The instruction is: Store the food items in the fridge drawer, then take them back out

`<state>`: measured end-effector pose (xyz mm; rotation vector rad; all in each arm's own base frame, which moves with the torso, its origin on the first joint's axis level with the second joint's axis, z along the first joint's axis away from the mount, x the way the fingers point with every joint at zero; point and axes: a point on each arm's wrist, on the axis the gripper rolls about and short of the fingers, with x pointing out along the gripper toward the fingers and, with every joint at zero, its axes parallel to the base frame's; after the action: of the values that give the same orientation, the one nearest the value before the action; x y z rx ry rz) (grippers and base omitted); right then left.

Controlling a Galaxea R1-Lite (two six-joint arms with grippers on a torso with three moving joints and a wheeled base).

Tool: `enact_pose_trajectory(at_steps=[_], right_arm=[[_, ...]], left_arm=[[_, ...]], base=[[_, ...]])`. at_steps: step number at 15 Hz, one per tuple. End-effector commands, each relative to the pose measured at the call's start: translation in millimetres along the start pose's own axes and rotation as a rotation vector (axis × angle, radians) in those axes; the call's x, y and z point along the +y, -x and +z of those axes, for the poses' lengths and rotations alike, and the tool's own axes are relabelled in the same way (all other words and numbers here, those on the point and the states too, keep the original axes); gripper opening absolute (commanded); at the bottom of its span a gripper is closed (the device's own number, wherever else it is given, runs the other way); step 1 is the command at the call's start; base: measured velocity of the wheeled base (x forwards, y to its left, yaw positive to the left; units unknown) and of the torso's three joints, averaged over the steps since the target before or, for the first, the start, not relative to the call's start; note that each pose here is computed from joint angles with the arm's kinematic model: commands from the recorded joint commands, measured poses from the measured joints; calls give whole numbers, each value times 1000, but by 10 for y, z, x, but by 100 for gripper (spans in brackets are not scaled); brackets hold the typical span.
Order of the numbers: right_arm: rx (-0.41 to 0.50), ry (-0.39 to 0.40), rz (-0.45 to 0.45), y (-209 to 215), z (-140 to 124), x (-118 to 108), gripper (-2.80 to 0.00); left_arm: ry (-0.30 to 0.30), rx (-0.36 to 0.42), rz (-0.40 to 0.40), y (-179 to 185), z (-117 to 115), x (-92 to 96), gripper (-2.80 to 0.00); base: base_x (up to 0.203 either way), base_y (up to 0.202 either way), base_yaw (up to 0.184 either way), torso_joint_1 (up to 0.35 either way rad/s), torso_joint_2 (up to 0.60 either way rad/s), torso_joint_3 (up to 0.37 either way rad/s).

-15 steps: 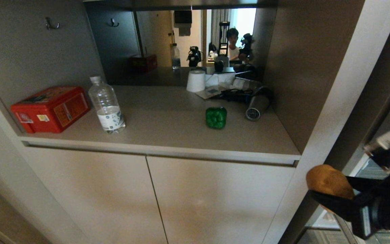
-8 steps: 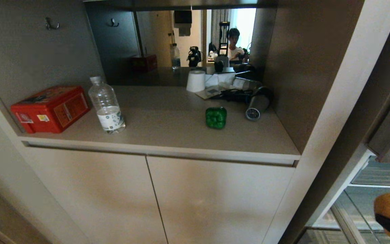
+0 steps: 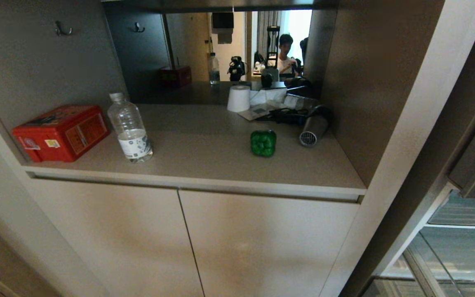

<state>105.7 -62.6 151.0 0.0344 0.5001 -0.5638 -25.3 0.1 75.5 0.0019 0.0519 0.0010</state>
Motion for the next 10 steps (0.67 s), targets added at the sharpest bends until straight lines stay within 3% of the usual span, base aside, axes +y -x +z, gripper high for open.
enact_pose_trajectory(at_steps=[1,6,10], right_arm=[[139,-27,-63,-535,23,-127,-280],[293,-89,-115,-1077,-100,-330,-280],[280,-292,-227,-1395,-124,-642,-280]], left_arm=[[-1,0,0,0,0,0,-280],[0,2,0,-1,0,0,-280],[0,2,0,-1,0,0,-280]], base=[[0,0,0,0,0,0],[0,0,0,0,0,0],[0,0,0,0,0,0]])
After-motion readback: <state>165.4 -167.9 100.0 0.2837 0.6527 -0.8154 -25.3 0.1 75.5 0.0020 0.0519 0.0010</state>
